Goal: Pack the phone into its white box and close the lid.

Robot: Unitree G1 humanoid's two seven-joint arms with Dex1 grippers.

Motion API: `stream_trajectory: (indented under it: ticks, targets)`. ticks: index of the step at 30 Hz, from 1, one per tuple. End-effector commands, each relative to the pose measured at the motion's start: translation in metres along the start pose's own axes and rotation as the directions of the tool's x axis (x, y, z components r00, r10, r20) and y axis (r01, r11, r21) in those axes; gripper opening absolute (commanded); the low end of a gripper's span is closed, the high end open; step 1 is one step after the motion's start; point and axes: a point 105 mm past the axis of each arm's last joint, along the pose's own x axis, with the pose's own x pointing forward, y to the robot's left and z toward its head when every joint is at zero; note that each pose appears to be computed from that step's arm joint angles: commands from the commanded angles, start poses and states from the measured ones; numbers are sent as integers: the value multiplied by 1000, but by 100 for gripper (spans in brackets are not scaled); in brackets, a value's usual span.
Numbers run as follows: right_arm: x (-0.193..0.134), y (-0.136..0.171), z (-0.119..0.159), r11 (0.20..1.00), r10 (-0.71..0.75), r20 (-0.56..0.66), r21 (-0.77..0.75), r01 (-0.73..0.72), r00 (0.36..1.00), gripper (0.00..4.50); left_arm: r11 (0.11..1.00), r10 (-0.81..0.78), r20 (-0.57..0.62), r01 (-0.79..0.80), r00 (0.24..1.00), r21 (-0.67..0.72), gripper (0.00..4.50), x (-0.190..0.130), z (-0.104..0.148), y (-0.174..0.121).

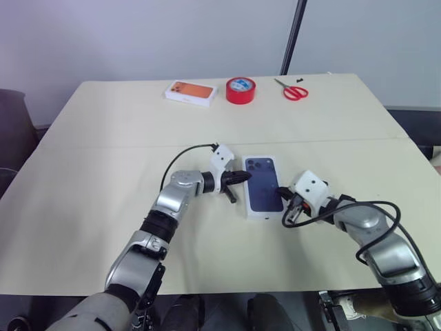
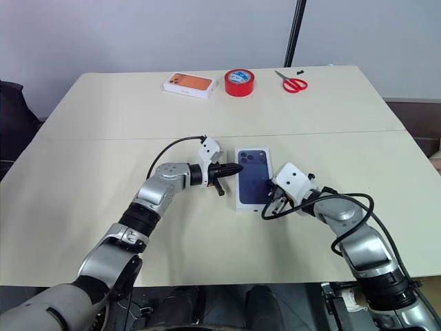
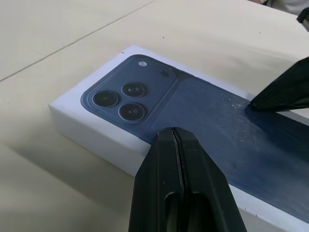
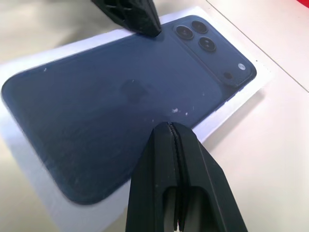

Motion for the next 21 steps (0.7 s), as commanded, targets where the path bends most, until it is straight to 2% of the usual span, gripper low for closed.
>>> stream_trajectory:
  ticks: [1,3,6,9,10,13,17,21]
  targets:
    - [2,-6,14,996,-24,70,82,18,997,4,999,9,32,-7,999,-48,0,-9,3,5]
    - [-3,-19,32,973,-69,170,228,28,983,0,998,8,96,-2,995,-62,56,-24,16,11]
    - [-12,-25,39,979,-81,205,202,39,976,85,998,63,120,-64,991,4,178,-51,25,26]
    - [-21,-28,35,980,-81,216,193,39,973,243,986,141,110,-150,984,77,344,-92,24,46]
    - [-24,-28,32,983,-77,211,180,38,975,297,985,153,93,-160,984,72,385,-105,21,49]
    - [-36,-24,23,987,-45,196,162,13,980,444,973,208,64,-213,976,88,386,-135,14,56]
    - [-58,-25,12,989,-50,171,147,25,984,444,957,271,43,-274,962,96,386,-182,-3,54]
    - [-73,-25,7,987,-39,162,161,13,986,444,940,330,14,-330,944,85,386,-210,-14,48]
